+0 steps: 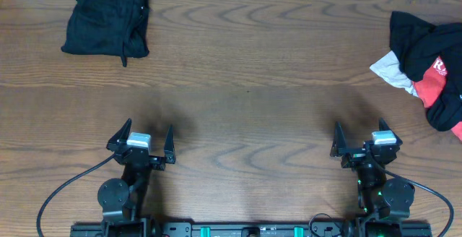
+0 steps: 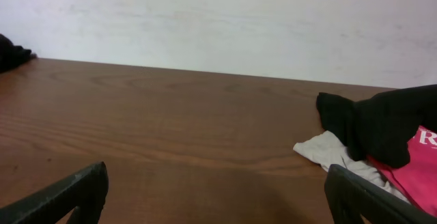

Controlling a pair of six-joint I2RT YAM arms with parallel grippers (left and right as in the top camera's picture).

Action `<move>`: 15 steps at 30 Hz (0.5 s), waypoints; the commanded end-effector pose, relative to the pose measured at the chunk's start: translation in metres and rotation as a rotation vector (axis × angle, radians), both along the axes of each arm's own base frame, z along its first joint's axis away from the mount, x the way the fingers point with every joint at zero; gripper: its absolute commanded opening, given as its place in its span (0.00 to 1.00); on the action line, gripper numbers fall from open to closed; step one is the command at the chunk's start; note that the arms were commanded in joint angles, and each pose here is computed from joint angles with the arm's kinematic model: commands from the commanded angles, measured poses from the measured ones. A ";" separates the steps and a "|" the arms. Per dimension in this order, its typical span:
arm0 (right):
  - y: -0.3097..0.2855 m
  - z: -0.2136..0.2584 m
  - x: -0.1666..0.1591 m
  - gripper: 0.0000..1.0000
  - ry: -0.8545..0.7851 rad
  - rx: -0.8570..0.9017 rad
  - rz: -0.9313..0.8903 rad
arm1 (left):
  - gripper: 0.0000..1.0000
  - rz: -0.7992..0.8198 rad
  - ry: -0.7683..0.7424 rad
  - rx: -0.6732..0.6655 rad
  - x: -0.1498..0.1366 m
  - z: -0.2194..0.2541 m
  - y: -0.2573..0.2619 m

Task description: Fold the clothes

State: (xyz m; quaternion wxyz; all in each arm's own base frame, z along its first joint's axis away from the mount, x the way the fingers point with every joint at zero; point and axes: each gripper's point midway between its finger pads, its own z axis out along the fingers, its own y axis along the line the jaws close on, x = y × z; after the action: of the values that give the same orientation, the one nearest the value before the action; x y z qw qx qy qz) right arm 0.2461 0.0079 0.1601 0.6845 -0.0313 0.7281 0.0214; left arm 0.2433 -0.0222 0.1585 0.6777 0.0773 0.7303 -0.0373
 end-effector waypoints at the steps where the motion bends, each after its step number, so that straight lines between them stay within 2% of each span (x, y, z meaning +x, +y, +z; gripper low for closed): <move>1: 0.001 -0.001 0.000 0.99 -0.001 -0.018 0.005 | 0.98 -0.008 0.047 0.012 -0.001 -0.015 -0.001; 15: 0.006 0.000 -0.001 0.99 -0.003 0.007 0.032 | 0.98 -0.008 0.047 0.012 -0.001 -0.015 -0.001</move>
State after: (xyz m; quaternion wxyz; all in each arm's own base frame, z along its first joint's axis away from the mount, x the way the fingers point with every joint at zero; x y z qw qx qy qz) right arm 0.2461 0.0082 0.1603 0.6847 -0.0316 0.7278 0.0222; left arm 0.2433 -0.0222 0.1586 0.6778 0.0773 0.7302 -0.0373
